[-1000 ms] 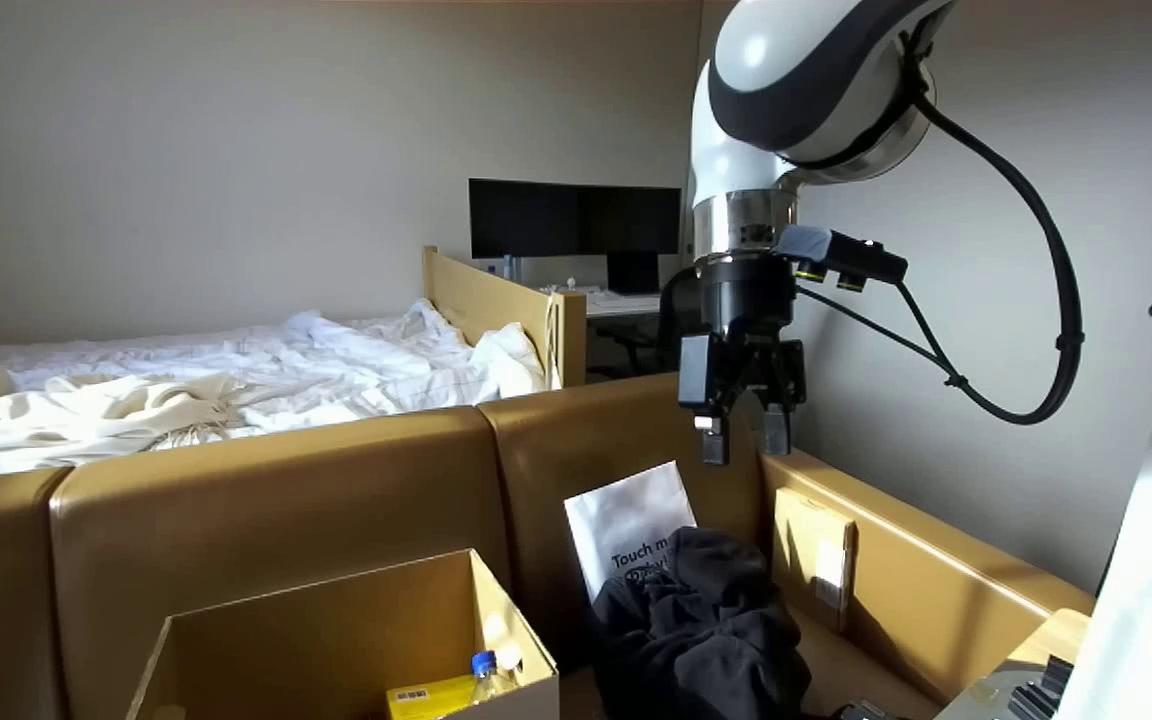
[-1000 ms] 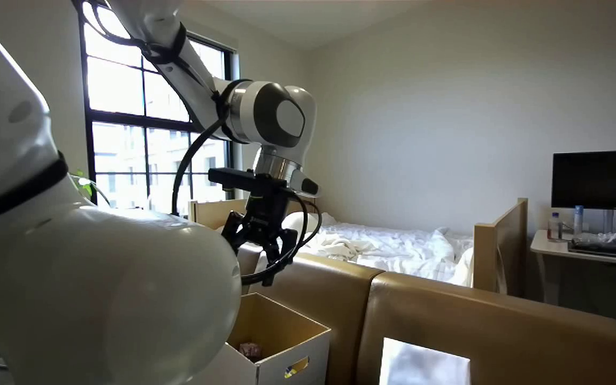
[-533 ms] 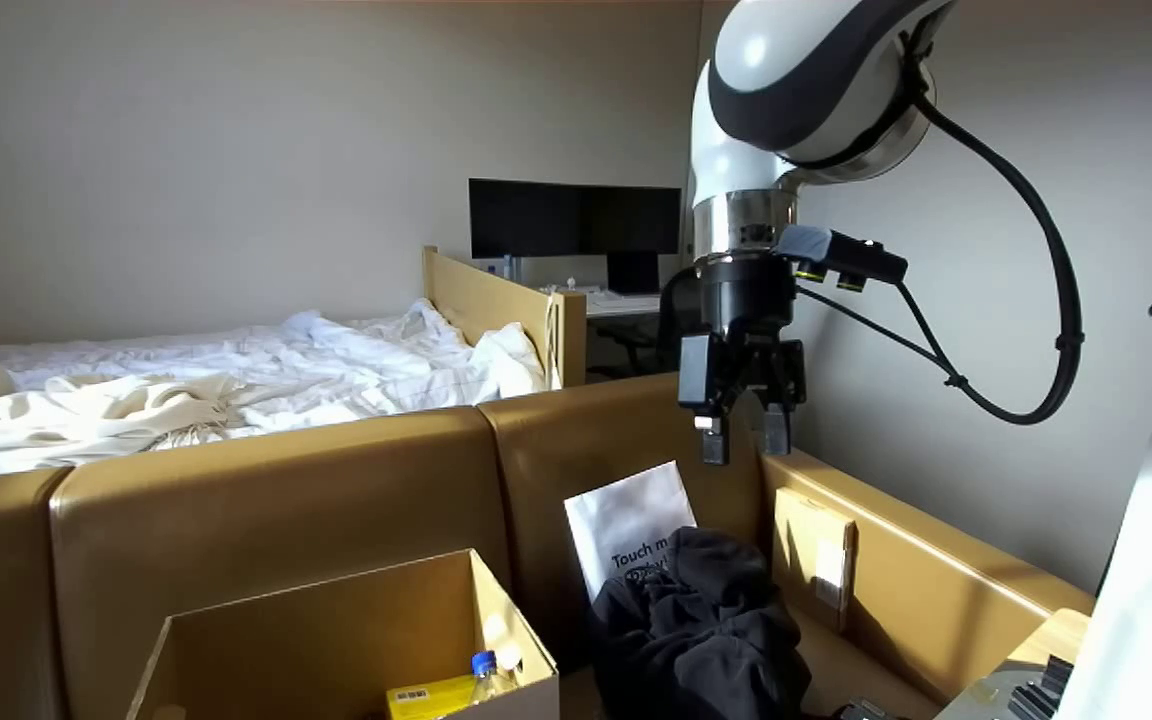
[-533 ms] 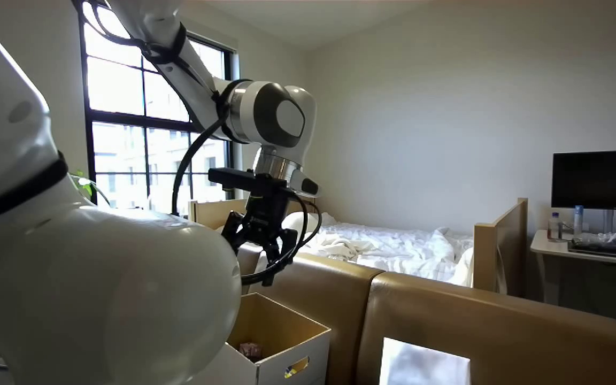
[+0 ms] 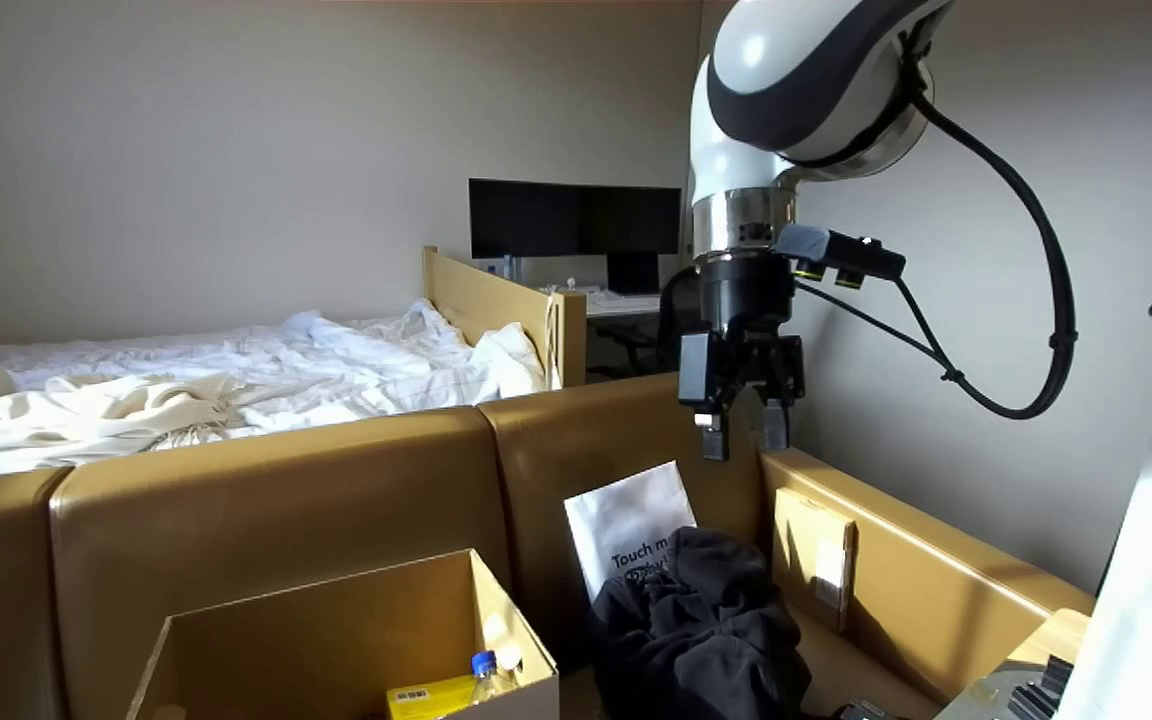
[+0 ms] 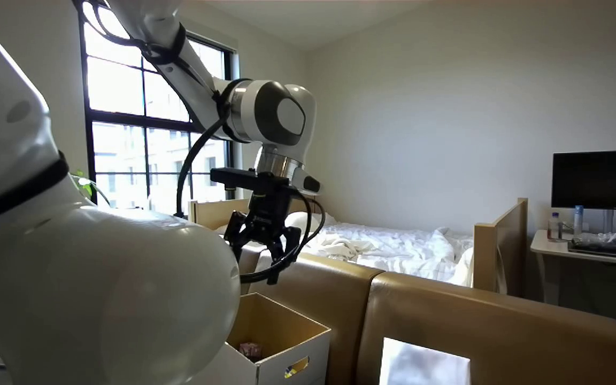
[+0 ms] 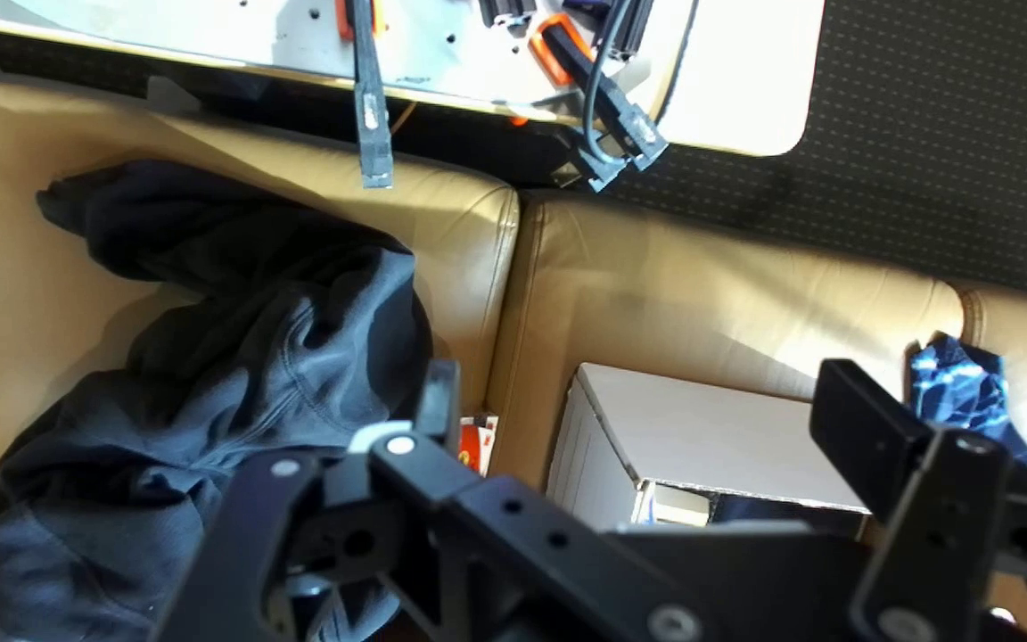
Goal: Remove the bottle from the box and put it on the handle of the couch
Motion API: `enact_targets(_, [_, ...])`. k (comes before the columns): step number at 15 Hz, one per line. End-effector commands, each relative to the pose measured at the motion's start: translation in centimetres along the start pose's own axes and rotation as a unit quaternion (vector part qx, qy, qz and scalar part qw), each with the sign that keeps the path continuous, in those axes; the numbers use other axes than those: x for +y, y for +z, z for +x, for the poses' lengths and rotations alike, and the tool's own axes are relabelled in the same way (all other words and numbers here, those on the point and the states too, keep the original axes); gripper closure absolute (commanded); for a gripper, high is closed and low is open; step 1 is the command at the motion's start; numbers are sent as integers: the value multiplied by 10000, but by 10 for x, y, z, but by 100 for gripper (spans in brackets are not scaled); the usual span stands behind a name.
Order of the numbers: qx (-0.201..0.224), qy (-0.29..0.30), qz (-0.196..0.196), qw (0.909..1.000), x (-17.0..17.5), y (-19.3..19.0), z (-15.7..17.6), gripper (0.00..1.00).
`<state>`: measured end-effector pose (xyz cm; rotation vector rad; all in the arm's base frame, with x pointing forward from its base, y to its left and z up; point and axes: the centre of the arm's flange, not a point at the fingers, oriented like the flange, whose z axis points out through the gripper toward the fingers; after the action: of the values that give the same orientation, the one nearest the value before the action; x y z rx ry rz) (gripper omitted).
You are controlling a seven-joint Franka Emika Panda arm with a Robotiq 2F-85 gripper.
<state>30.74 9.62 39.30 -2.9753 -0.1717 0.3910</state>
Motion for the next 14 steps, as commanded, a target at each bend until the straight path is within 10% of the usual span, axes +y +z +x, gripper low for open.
enact_targets(1, [191,123,-442,9988,9,-17,37,0])
enact_targets(9, [956,33,-368,9947,2,-34,180,0])
enact_targets(14, [679,-387,-196,9967,-55,7,273,0])
